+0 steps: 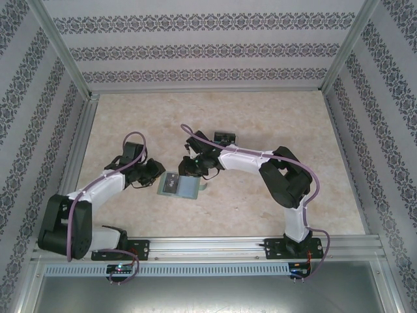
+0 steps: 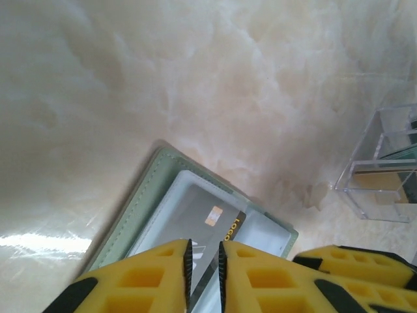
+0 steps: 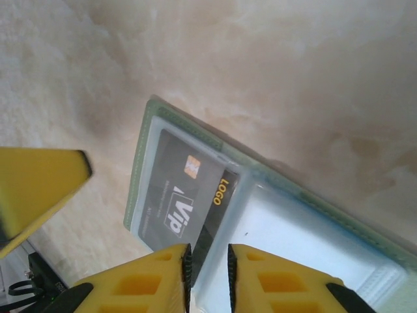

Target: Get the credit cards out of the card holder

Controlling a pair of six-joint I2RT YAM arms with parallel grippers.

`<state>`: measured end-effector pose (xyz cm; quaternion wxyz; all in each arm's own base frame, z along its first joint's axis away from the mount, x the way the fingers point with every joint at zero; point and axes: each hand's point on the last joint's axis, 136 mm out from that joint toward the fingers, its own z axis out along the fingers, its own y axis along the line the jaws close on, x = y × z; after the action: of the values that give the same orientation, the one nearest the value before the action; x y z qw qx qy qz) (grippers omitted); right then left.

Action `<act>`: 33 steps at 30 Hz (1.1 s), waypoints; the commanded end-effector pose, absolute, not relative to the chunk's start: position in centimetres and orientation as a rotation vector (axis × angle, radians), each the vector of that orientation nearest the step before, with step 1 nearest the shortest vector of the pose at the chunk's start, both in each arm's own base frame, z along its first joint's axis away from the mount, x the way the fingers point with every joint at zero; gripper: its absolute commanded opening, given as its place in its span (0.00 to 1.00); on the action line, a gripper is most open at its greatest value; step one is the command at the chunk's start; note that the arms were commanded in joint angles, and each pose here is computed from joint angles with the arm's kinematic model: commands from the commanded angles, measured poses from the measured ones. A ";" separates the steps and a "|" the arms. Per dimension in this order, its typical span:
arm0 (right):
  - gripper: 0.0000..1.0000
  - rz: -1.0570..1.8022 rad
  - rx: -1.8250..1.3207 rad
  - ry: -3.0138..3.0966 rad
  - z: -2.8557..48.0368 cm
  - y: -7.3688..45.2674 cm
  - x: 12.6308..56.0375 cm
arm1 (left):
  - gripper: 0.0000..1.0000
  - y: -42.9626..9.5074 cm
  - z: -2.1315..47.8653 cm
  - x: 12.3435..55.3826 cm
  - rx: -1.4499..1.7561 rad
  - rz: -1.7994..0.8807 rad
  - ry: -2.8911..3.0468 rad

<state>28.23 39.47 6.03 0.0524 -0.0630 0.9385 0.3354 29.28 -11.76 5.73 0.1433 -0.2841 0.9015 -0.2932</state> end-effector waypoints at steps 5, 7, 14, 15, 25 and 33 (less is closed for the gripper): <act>0.25 1.089 -0.188 2.886 5.6 40.5 27.3 | 0.18 -13.4 4.1 28.6 -0.750 -0.943 2.681; 0.24 1.100 -0.190 2.897 5.4 40.6 27.1 | 0.18 -13.4 3.7 28.3 -0.755 -0.943 2.693; 0.25 1.136 -0.199 2.925 4.6 41.5 26.3 | 0.17 -12.5 1.9 27.0 -0.793 -0.847 2.758; 0.25 1.140 -0.194 2.931 4.5 41.5 26.3 | 0.17 -12.3 1.6 26.9 -0.799 -0.832 2.768; 0.27 1.126 -0.152 2.986 2.8 41.7 25.6 | 0.15 -11.6 -0.4 25.9 -0.845 -0.743 2.840; 0.27 1.121 -0.116 3.004 2.2 41.7 25.8 | 0.15 -11.6 -0.2 25.8 -0.839 -0.754 2.828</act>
<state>25.89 41.13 2.83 -0.0230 -0.0425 0.9357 0.3495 27.94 -12.83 2.18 0.0764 -0.2664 0.9141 -0.2960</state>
